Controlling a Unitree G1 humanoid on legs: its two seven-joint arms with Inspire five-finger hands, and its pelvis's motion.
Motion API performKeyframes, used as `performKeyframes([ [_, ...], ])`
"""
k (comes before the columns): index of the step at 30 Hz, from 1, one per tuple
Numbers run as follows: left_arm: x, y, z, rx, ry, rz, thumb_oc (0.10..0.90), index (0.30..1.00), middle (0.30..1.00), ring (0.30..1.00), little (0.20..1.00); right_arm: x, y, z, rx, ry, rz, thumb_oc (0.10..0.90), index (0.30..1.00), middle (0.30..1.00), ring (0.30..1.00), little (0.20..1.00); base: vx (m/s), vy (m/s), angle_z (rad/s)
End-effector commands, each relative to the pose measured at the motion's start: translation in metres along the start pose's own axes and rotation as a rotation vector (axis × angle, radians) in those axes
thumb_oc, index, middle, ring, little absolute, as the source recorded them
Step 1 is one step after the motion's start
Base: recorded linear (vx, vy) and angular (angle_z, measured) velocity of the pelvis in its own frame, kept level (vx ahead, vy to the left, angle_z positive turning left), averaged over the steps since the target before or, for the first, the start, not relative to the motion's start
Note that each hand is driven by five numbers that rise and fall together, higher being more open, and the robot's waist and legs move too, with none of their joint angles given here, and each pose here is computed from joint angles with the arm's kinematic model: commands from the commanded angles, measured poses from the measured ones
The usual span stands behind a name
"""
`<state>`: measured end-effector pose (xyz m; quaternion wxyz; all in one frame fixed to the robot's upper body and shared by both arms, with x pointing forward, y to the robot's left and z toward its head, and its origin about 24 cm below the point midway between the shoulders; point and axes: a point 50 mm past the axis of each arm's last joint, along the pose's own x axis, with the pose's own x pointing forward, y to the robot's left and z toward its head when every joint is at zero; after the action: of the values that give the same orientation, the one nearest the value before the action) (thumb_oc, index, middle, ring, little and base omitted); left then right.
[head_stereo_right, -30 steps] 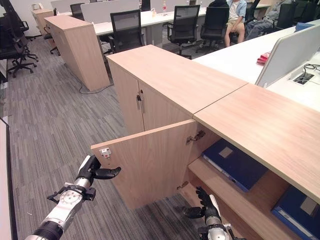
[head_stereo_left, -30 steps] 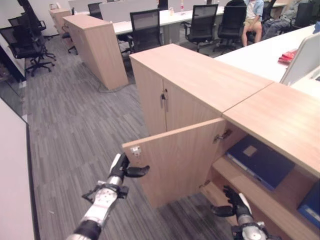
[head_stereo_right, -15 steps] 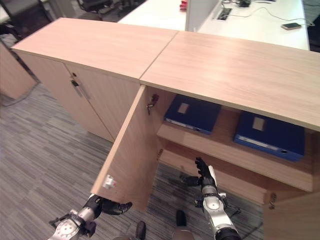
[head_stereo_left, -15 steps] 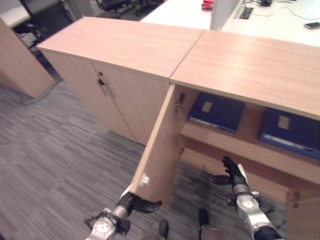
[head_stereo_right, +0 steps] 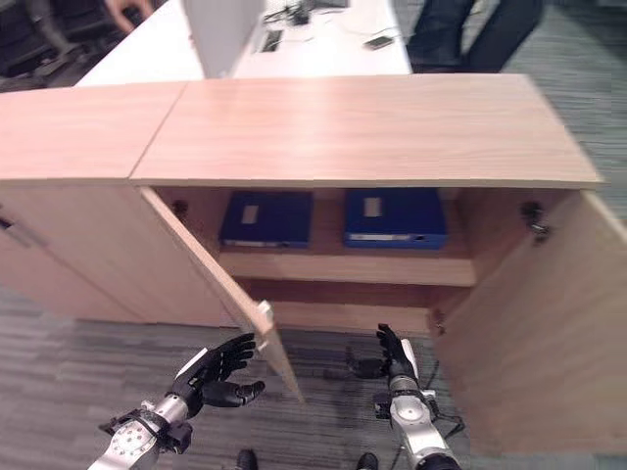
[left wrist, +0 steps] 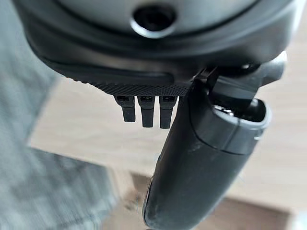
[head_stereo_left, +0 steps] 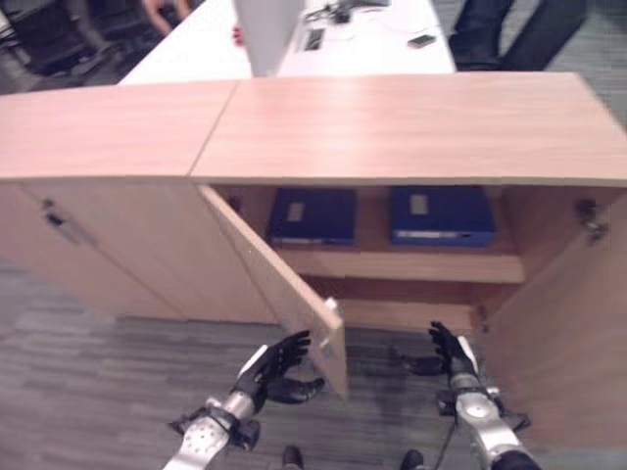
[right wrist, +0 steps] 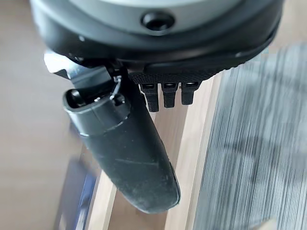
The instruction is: Put the empty folder in the office cabinet
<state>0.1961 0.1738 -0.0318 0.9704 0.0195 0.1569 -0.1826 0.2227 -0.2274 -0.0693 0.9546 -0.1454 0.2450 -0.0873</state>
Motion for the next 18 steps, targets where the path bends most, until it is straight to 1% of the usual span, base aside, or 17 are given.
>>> performKeyframes([
  [1,0.013,0.008,0.06,0.024,-0.305,0.022,0.8,0.9,0.9,0.9,0.9,0.002,0.011,0.034,0.077,-0.171,0.038,0.8,0.9,0.9,0.9,0.9,-0.03,-0.206,-0.34],
  [4,0.022,0.016,0.061,0.016,-0.304,0.096,0.8,0.9,0.9,0.9,0.9,-0.003,0.01,0.024,0.093,-0.144,0.041,0.8,0.9,0.9,0.9,0.9,-0.02,-0.185,-0.38],
  [5,0.023,0.016,0.061,0.016,-0.304,0.097,0.8,0.9,0.9,0.9,0.9,-0.003,0.009,0.024,0.093,-0.145,0.041,0.8,0.9,0.9,0.9,0.9,0.01,-0.186,-0.12],
  [7,0.029,0.031,0.063,0.002,-0.305,0.197,0.8,0.9,0.9,0.9,0.9,-0.005,0.009,0.017,0.088,-0.121,0.057,0.8,0.9,0.9,0.9,0.9,0.03,-0.169,-0.14],
  [8,0.03,0.031,0.064,0.003,-0.307,0.198,0.8,0.9,0.9,0.9,0.9,-0.005,0.009,0.018,0.088,-0.123,0.058,0.8,0.9,0.9,0.9,0.9,0.03,-0.104,-0.28],
  [9,0.031,0.038,0.065,-0.006,-0.31,0.238,0.8,0.9,0.9,0.9,0.9,-0.004,0.011,0.019,0.073,-0.127,0.074,0.8,0.9,0.9,0.9,0.9,0.07,-0.097,-0.41],
  [10,0.034,0.05,0.068,-0.013,-0.313,0.308,0.8,0.9,0.9,0.9,0.9,-0.002,0.012,0.02,0.051,-0.125,0.09,0.8,0.9,0.9,0.9,0.9,0.12,-0.122,-0.49],
  [11,0.034,0.057,0.067,-0.013,-0.306,0.345,0.8,0.9,0.9,0.9,0.9,-0.002,0.01,0.018,0.045,-0.116,0.092,0.8,0.9,0.9,0.9,0.9,0.09,-0.08,-0.74],
  [12,0.035,0.057,0.067,-0.013,-0.307,0.346,0.8,0.9,0.9,0.9,0.9,-0.002,0.01,0.018,0.045,-0.117,0.092,0.8,0.9,0.9,0.9,0.9,0.15,-0.079,-1.49],
  [13,0.034,0.075,0.066,0.0,-0.285,0.441,0.8,0.9,0.9,0.9,0.9,-0.001,0.008,0.014,0.031,-0.096,0.096,0.8,0.9,0.9,0.9,0.9,0.17,-0.061,-1.62],
  [15,0.033,0.097,0.066,0.036,-0.248,0.525,0.8,0.9,0.9,0.9,0.9,-0.001,0.006,0.012,0.019,-0.093,0.113,0.8,0.9,0.9,0.9,0.9,0.15,-0.024,-0.96],
  [16,0.033,0.097,0.067,0.036,-0.249,0.525,0.8,0.9,0.9,0.9,0.9,-0.001,0.006,0.013,0.02,-0.094,0.113,0.8,0.9,0.9,0.9,0.9,0.16,0.055,-0.64],
  [17,0.027,0.12,0.067,0.075,-0.206,0.599,0.8,0.9,0.9,0.9,0.9,-0.004,0.005,0.008,0.01,-0.086,0.129,0.8,0.9,0.9,0.9,0.9,0.18,0.083,-0.9],
  [18,0.023,0.13,0.07,0.088,-0.2,0.635,0.8,0.9,0.9,0.9,0.9,-0.004,0.003,0.008,0.005,-0.089,0.127,0.8,0.9,0.9,0.9,0.9,0.28,0.155,-1.63],
])
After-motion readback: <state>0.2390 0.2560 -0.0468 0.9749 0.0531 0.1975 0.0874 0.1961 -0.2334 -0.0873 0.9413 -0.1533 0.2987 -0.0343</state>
